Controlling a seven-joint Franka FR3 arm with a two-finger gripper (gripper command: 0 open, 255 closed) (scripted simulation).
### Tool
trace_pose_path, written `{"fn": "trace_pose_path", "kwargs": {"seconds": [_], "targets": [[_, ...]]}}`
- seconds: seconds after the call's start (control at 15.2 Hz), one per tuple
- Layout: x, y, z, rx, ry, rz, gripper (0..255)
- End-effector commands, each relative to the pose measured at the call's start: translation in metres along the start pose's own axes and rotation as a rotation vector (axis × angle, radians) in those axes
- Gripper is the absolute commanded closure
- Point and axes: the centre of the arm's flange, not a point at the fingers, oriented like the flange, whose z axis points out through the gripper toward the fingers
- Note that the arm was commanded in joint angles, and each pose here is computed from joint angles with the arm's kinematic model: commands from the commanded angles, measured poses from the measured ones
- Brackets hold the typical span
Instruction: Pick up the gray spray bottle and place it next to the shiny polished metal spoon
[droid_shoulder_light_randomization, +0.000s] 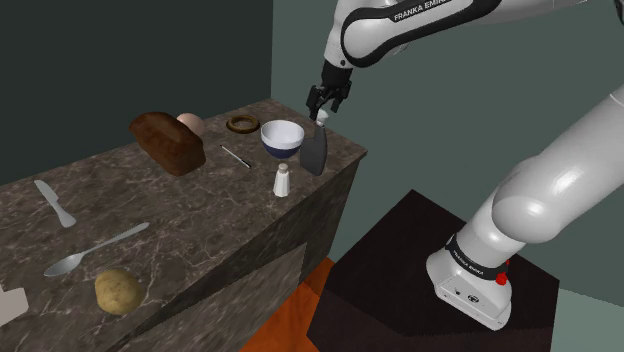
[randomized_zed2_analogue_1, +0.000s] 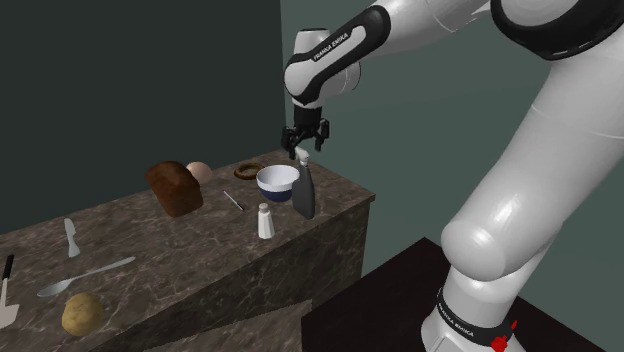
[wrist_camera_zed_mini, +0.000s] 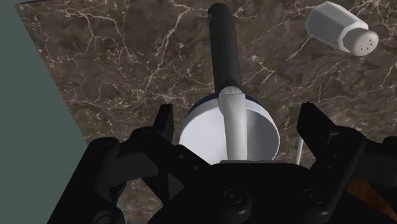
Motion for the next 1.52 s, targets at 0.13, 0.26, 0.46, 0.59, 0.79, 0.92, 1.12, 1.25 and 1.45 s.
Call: {"fn": "trace_pose_path", "kwargs": {"seconds": [0.13, 0.26, 0.46, 0.59, 0.79, 0.92, 1.12, 1.25, 1.45], "targets": [[0.0, -0.001, 0.019, 0.0, 0.001, 0.0, 0], [0.0, -0.001, 0.019, 0.0, 0.001, 0.0, 0], [0.0, -0.001, 0.019, 0.0, 0.001, 0.0, 0], [0.0, -0.001, 0.019, 0.0, 0.001, 0.0, 0], [0.0, -0.001, 0.019, 0.0, 0.001, 0.0, 255], [0.0, -0.001, 0.019, 0.0, 0.001, 0.0, 255], [0.0, -0.001, 0.019, 0.0, 0.001, 0.0, 255], [0.0, -0.001, 0.019, 0.0, 0.001, 0.0, 255], [0.002, 0.0, 0.003, 0.0, 0.001, 0.0, 255]]}}
